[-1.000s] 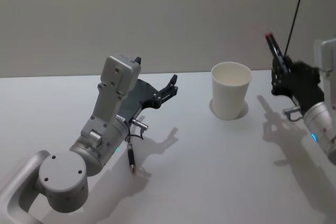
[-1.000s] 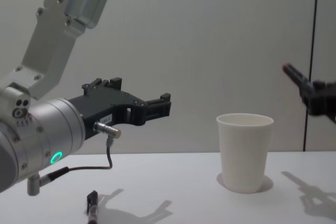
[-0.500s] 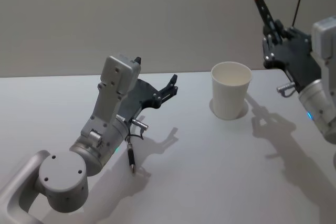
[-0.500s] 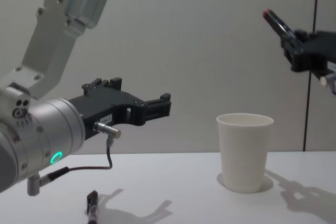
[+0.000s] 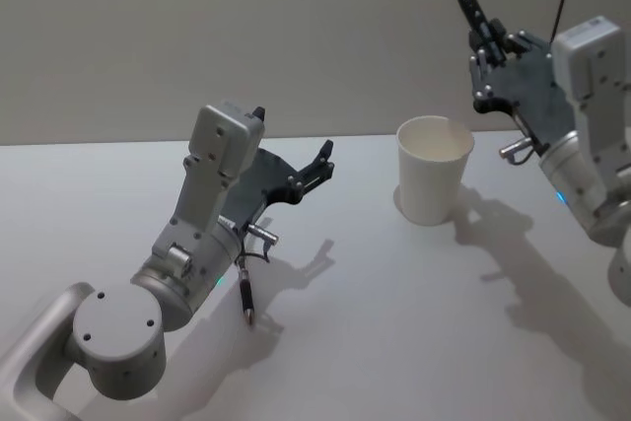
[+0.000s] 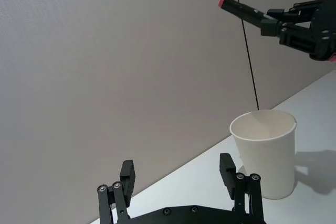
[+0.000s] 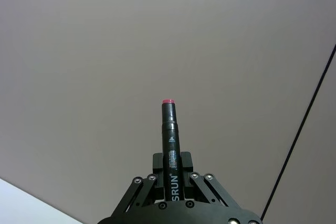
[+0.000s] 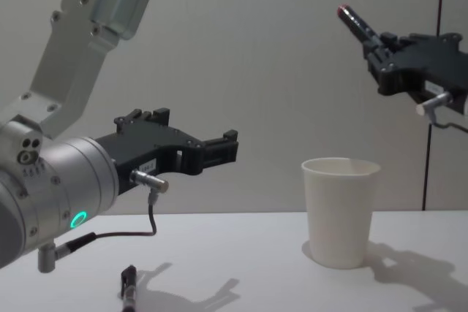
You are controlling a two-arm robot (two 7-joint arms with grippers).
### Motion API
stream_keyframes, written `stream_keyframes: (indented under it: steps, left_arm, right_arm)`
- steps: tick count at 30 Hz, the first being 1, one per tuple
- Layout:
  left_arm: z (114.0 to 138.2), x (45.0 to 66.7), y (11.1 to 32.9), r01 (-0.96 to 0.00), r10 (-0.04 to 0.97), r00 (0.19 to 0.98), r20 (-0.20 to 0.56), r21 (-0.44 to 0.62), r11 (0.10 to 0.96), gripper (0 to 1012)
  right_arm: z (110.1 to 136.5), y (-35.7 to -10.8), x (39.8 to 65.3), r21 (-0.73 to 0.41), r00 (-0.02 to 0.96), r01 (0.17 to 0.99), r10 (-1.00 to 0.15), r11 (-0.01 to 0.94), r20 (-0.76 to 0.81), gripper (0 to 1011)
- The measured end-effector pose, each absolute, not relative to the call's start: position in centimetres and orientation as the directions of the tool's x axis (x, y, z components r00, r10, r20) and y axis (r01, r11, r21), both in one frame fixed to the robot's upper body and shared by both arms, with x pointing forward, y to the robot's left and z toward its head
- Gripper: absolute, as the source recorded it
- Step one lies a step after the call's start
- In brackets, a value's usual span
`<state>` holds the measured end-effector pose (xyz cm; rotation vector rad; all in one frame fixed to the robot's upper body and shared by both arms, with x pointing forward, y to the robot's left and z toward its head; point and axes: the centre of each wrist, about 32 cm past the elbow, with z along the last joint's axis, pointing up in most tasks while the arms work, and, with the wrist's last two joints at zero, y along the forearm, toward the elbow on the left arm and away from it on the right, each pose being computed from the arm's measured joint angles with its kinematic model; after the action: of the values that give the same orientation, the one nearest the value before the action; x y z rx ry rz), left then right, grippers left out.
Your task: Place the pen into the pen holder.
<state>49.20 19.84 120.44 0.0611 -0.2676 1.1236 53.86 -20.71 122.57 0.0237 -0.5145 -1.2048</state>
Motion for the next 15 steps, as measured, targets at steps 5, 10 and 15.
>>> stream_keyframes:
  steps: [5, 10, 15]
  left_arm:
    - [120.4, 49.2, 19.8, -0.897, 0.882, 0.404, 0.242, -0.086, 0.434, 1001]
    - [120.4, 49.2, 19.8, -0.897, 0.882, 0.404, 0.242, -0.086, 0.434, 1001]
    - [120.4, 49.2, 19.8, -0.897, 0.882, 0.404, 0.243, -0.086, 0.434, 1001]
  right_arm:
    - [122.1, -20.5, 54.7, 0.274, 0.270, 0.881, -0.884, 0.387, 0.381, 183]
    - [121.5, -20.2, 55.4, 0.260, 0.288, 0.876, -0.874, 0.405, 0.391, 183]
    - [121.0, -19.9, 56.1, 0.254, 0.308, 0.868, -0.865, 0.426, 0.397, 183]
